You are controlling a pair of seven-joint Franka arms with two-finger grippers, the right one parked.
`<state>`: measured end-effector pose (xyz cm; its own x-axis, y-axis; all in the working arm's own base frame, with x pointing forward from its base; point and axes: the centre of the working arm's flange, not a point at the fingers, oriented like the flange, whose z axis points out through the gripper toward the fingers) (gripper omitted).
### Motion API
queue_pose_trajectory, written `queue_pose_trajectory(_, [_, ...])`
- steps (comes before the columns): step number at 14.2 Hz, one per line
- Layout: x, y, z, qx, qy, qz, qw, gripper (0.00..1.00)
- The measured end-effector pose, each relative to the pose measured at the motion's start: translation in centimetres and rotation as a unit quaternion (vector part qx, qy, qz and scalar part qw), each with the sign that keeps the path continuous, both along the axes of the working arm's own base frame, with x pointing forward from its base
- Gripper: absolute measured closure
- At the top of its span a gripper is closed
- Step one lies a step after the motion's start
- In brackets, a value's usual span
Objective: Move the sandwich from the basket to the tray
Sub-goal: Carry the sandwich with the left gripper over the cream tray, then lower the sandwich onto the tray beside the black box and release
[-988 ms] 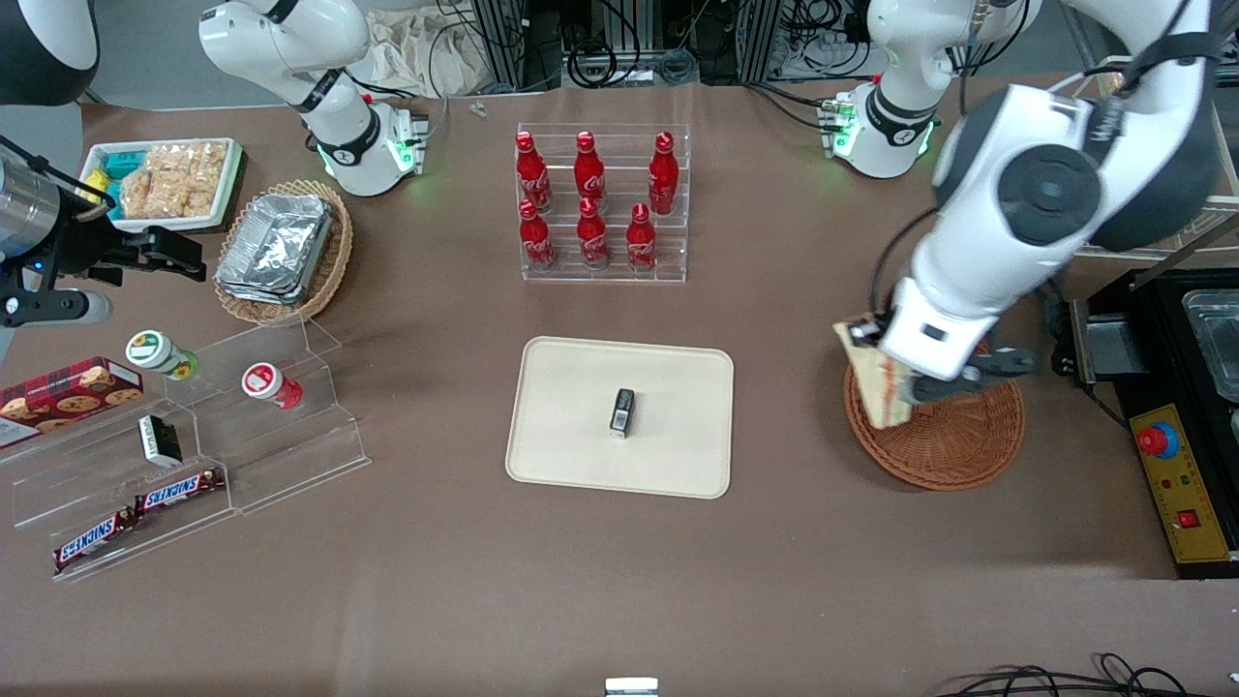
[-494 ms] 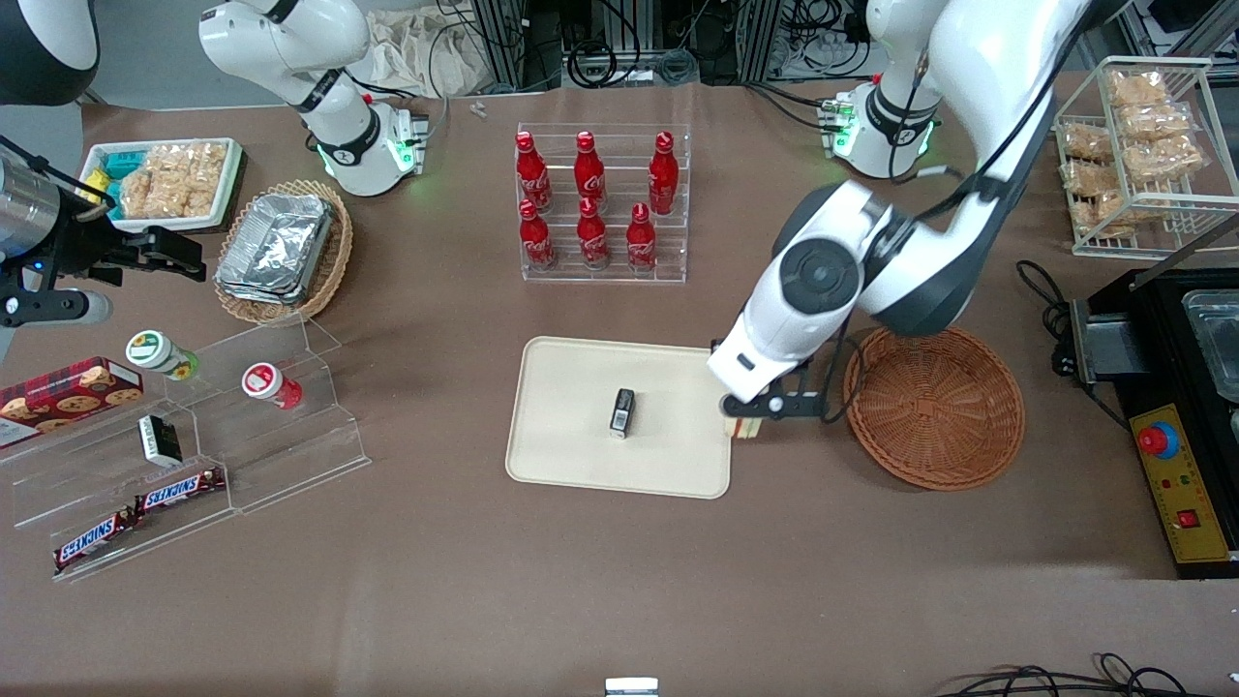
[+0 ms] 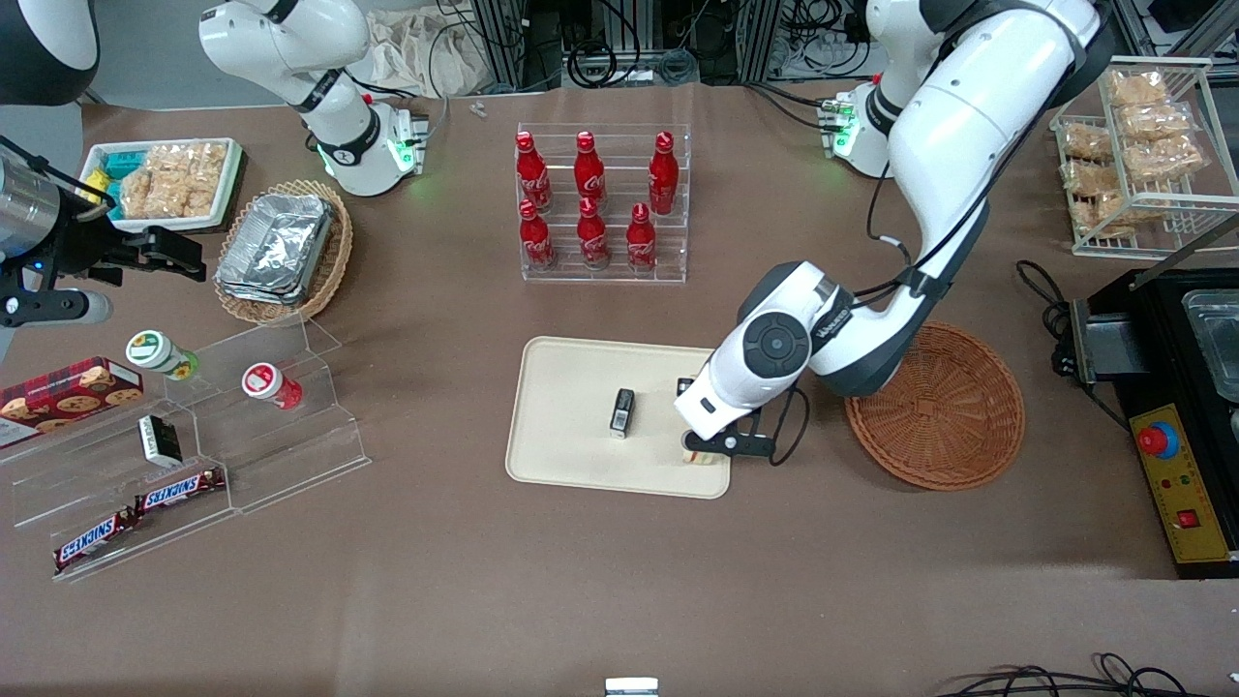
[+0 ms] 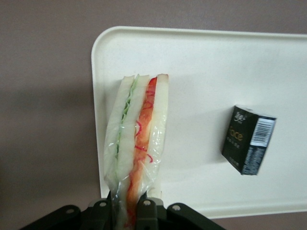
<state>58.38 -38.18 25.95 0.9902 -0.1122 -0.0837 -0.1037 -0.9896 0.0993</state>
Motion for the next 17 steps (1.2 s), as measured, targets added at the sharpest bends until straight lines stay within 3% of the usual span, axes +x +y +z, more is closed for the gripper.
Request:
queue_pose_trajectory(2, [-0.4, -0.4, -2.3, 0.012, -0.002, -0.017, 0.9998, 0.83])
queue_pose_trajectory(5, [0.0, -0.6, -2.2, 0.011, -0.008, -0.019, 0.9997, 0.80])
queue_pose_trajectory(10, [1.3, -0.1, 0.3, 0.017, -0.034, -0.019, 0.9991, 0.34])
queue_pose_trajectory(13, [1.0, 0.7, 5.1, 0.054, -0.035, -0.020, 0.9977, 0.05])
queue_pose_trajectory(14, [0.8, 1.0, 7.1, 0.064, -0.040, -0.019, 0.9970, 0.00])
queue_pose_trajectory(17, [0.4, 3.0, 13.9, 0.073, -0.045, 0.012, 0.9963, 0.00])
